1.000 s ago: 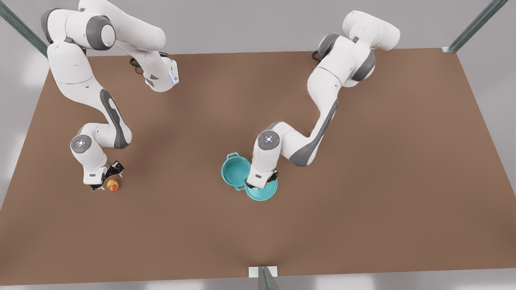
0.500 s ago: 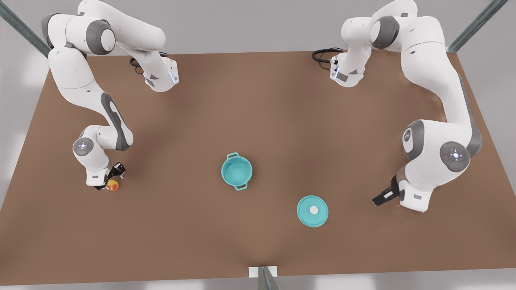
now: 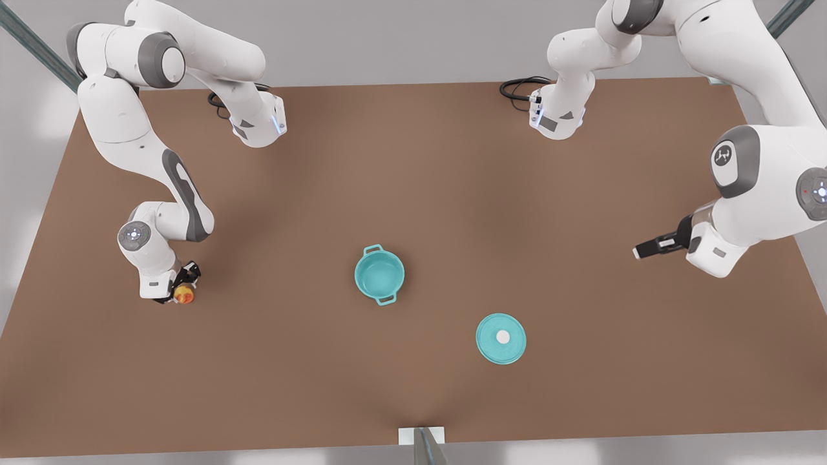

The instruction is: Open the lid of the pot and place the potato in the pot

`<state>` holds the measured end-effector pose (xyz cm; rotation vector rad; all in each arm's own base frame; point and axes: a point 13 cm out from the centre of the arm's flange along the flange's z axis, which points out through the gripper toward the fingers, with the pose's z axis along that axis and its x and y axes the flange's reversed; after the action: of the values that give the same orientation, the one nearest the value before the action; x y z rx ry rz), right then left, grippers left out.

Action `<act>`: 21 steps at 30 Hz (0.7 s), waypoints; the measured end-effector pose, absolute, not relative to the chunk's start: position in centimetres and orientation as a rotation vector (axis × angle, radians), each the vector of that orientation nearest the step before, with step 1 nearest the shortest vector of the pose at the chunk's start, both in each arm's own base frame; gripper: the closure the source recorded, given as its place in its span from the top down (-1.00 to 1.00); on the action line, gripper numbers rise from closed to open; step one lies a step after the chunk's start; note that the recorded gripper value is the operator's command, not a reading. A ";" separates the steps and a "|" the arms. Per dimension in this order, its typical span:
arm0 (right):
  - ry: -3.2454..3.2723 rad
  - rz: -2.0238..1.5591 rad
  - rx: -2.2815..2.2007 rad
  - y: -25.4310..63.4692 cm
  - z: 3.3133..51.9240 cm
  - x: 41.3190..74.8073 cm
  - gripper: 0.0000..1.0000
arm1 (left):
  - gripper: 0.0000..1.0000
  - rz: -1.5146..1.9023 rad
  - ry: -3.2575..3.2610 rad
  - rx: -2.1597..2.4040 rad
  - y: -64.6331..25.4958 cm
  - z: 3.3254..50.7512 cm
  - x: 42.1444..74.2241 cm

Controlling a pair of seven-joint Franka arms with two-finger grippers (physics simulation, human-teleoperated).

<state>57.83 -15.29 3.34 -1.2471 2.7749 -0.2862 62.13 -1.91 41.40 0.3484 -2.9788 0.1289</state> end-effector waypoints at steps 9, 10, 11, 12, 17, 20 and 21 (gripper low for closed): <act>2.771 -0.282 -1.256 -15.0 3.4 57.9 0.07 | 1.00 0.128 -2.972 0.192 -2.0 41.1 61.5; 2.769 -0.283 -1.257 -14.9 3.6 57.9 0.07 | 1.00 0.128 -2.971 0.180 -2.0 41.1 61.5; 2.767 -0.283 -1.257 -14.9 3.8 58.0 0.05 | 1.00 0.129 -2.971 0.169 -2.0 41.1 61.5; 2.763 -0.287 -1.256 -14.8 4.1 58.1 0.05 | 1.00 0.129 -2.971 0.158 -2.0 41.1 61.4; 2.749 -0.288 -1.263 -14.3 4.9 58.4 -0.02 | 1.00 0.132 -2.970 0.114 -2.0 41.1 61.4; 2.721 -0.291 -1.276 -13.3 6.1 59.2 -0.03 | 1.00 0.133 -2.971 0.099 -1.6 41.1 61.4; 2.711 -0.293 -1.281 -12.9 6.7 59.5 -0.03 | 1.00 0.133 -2.972 0.093 -1.6 41.1 61.3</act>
<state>59.48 -12.86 6.69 -1.2814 2.7109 -0.2930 61.35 -1.63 41.13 0.0928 -2.9722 0.1328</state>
